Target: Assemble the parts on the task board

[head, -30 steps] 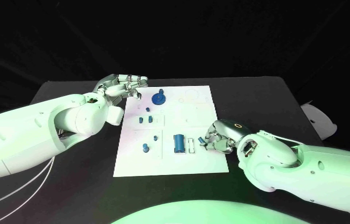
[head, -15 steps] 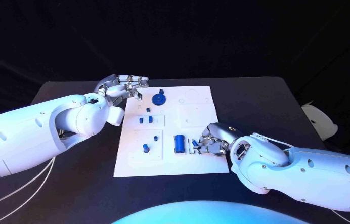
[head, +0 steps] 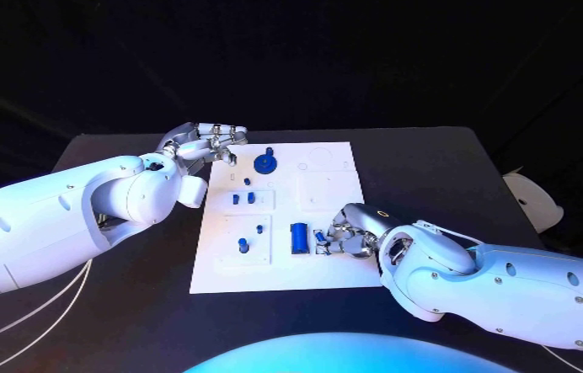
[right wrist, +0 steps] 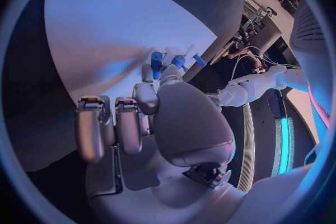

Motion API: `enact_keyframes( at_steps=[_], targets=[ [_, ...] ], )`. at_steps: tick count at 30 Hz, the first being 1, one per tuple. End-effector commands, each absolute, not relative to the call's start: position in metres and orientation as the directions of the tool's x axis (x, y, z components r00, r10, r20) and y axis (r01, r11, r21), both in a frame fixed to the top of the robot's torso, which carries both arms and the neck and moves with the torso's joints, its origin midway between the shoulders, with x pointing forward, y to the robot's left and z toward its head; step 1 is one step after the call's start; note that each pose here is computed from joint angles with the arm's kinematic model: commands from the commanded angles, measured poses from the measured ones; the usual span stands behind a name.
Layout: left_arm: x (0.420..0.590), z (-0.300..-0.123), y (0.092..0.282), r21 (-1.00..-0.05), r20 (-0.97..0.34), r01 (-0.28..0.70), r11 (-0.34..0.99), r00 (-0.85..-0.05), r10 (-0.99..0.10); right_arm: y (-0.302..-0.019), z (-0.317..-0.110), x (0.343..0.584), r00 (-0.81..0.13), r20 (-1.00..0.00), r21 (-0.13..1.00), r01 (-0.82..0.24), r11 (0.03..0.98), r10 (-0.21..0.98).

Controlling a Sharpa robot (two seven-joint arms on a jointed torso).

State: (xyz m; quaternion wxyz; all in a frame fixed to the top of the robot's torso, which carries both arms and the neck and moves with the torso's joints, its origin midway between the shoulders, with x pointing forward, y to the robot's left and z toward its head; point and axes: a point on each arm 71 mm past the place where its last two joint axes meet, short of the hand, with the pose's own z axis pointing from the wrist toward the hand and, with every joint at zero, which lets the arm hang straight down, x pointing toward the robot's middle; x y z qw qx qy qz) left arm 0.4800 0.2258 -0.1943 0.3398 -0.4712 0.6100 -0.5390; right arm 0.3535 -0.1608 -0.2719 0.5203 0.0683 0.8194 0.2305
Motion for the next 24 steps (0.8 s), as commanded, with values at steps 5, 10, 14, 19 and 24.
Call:
enact_keyframes(
  at_steps=[5,10,14,19,24],
  targets=[
    [0.4795,-0.1931,0.2232,-0.978,0.104,-0.206,-0.033,-0.342,-0.934,-0.1610,-0.2735,0.3560,-0.441,-0.831,0.434,-0.136,0.891,0.338],
    [0.4797,-0.1933,0.2233,-0.978,0.104,-0.207,-0.033,-0.342,-0.934,-0.1615,-0.2746,0.3570,-0.443,-0.835,0.424,-0.139,0.895,0.327],
    [0.4797,-0.1934,0.2234,-0.978,0.104,-0.208,-0.033,-0.342,-0.934,-0.1611,-0.2752,0.3573,-0.448,-0.835,0.419,-0.143,0.897,0.319],
    [0.4798,-0.1935,0.2233,-0.977,0.104,-0.209,-0.033,-0.343,-0.933,-0.1599,-0.2754,0.3572,-0.451,-0.835,0.417,-0.147,0.897,0.315],
    [0.4798,-0.1936,0.2233,-0.977,0.104,-0.210,-0.032,-0.343,-0.934,-0.1591,-0.2753,0.3573,-0.450,-0.835,0.419,-0.149,0.896,0.315]
  ],
)
